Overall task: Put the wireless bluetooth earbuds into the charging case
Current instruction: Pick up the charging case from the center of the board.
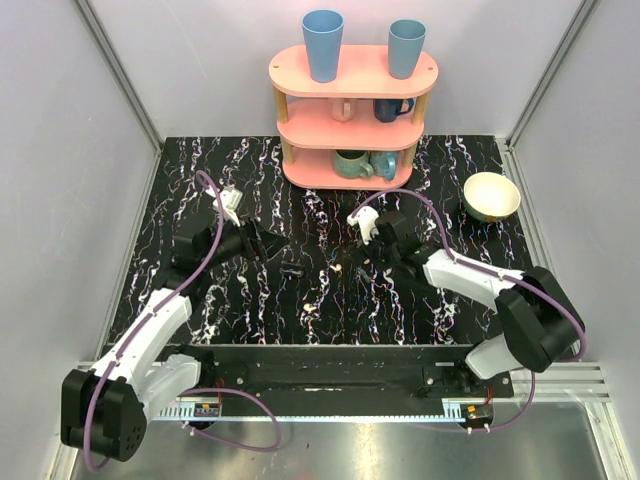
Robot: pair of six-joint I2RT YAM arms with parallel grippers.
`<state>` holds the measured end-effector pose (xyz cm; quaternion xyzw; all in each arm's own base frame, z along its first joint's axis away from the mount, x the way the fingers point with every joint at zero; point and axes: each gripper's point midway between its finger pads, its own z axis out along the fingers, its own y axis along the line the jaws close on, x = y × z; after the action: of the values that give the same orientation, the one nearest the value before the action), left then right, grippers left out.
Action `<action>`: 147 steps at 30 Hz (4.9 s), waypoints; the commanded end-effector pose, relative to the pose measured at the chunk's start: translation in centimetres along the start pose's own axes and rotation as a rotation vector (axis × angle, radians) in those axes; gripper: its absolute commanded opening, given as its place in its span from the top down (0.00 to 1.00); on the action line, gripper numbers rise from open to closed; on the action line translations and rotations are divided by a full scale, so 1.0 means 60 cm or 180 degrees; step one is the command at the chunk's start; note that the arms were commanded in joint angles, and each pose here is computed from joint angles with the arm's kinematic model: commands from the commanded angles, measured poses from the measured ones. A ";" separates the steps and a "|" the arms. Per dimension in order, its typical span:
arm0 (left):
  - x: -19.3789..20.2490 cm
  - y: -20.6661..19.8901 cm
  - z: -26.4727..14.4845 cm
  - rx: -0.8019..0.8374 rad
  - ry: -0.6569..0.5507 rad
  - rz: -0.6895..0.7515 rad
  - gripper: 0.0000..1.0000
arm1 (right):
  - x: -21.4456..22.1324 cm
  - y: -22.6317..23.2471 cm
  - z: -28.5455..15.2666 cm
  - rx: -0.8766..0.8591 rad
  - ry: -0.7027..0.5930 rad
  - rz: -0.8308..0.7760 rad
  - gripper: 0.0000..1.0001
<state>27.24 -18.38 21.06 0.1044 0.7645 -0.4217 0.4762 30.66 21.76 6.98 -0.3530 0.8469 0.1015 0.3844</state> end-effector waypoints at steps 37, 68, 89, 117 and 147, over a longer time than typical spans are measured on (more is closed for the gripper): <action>-0.016 -0.018 -0.007 0.0045 -0.0115 0.0185 0.23 | -0.071 -0.041 0.019 0.0456 -0.0112 0.2023 0.08; -0.010 -0.019 -0.004 0.0099 -0.0080 0.0191 0.23 | 0.037 -0.003 0.078 -0.0754 0.0535 -0.1006 0.09; -0.009 -0.020 -0.006 0.0096 -0.0086 0.0199 0.22 | 0.044 -0.010 0.083 -0.1072 0.0683 -0.0755 0.25; -0.010 -0.016 -0.004 0.0060 -0.0067 0.0187 0.22 | 0.011 -0.003 0.081 -0.1005 0.0745 -0.0119 0.18; -0.015 -0.014 -0.009 -0.0042 -0.0079 0.0145 0.13 | -0.005 0.001 0.074 -0.1036 0.0579 -0.0138 0.22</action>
<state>26.37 -18.20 19.54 0.0985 0.7840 -0.4073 0.4581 32.65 23.56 2.52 -0.4333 0.8511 0.1923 0.2256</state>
